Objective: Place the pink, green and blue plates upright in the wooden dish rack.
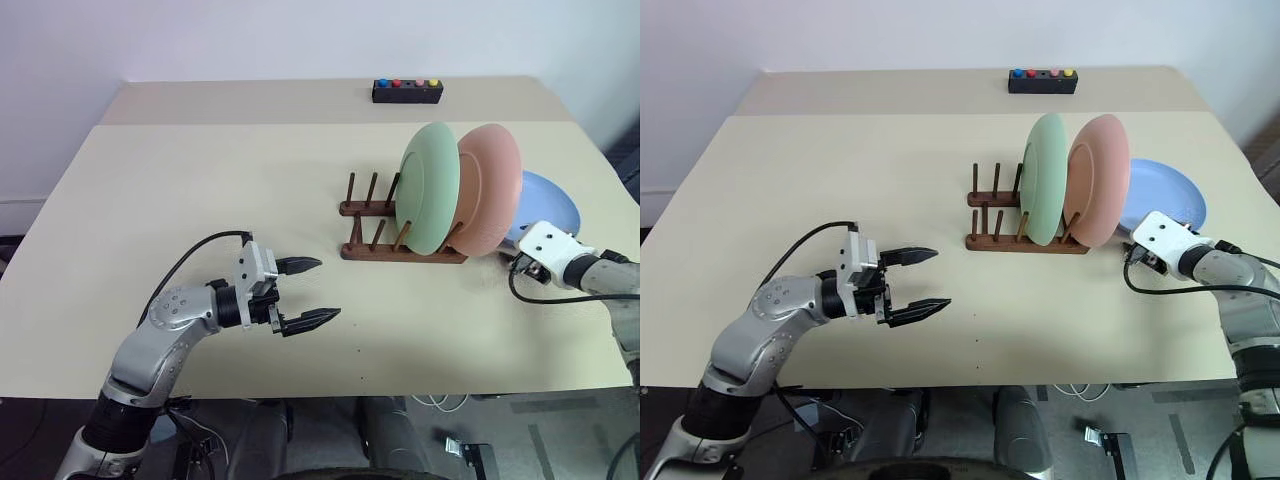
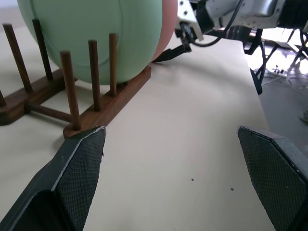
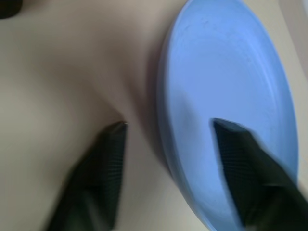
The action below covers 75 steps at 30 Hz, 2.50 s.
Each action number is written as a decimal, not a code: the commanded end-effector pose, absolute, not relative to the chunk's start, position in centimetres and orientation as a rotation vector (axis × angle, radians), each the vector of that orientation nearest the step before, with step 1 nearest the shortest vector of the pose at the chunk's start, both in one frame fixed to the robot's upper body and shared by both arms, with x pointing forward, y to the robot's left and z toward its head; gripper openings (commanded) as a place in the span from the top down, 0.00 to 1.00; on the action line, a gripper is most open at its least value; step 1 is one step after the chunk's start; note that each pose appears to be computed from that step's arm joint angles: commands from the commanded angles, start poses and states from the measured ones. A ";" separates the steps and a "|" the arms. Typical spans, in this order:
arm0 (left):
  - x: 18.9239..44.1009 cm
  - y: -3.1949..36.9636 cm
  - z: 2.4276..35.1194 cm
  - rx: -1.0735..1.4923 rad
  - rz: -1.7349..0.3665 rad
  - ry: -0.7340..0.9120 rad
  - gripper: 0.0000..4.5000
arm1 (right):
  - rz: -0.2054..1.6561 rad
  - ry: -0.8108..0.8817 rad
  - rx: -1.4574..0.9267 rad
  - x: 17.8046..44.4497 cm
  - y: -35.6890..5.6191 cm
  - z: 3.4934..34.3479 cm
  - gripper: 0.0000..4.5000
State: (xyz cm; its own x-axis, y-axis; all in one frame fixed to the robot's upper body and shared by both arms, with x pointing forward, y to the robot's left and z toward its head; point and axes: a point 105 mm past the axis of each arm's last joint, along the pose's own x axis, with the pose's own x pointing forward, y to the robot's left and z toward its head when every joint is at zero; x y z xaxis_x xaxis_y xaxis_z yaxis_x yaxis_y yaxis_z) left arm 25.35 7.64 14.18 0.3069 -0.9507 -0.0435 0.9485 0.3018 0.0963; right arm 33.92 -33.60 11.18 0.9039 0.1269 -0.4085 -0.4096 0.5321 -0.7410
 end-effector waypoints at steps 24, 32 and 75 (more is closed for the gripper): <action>26.8 8.1 12.8 0.145 -1.233 -0.050 0.00 | -0.143 -0.348 -1.339 31.9 -30.3 32.6 0.99; 28.3 9.5 13.3 0.183 -1.132 -0.076 0.00 | 0.361 -0.725 -1.039 30.6 -16.7 35.5 0.99; 28.1 9.7 13.5 0.194 -1.102 -0.071 0.00 | 0.947 -0.191 0.365 28.4 -10.5 24.9 0.99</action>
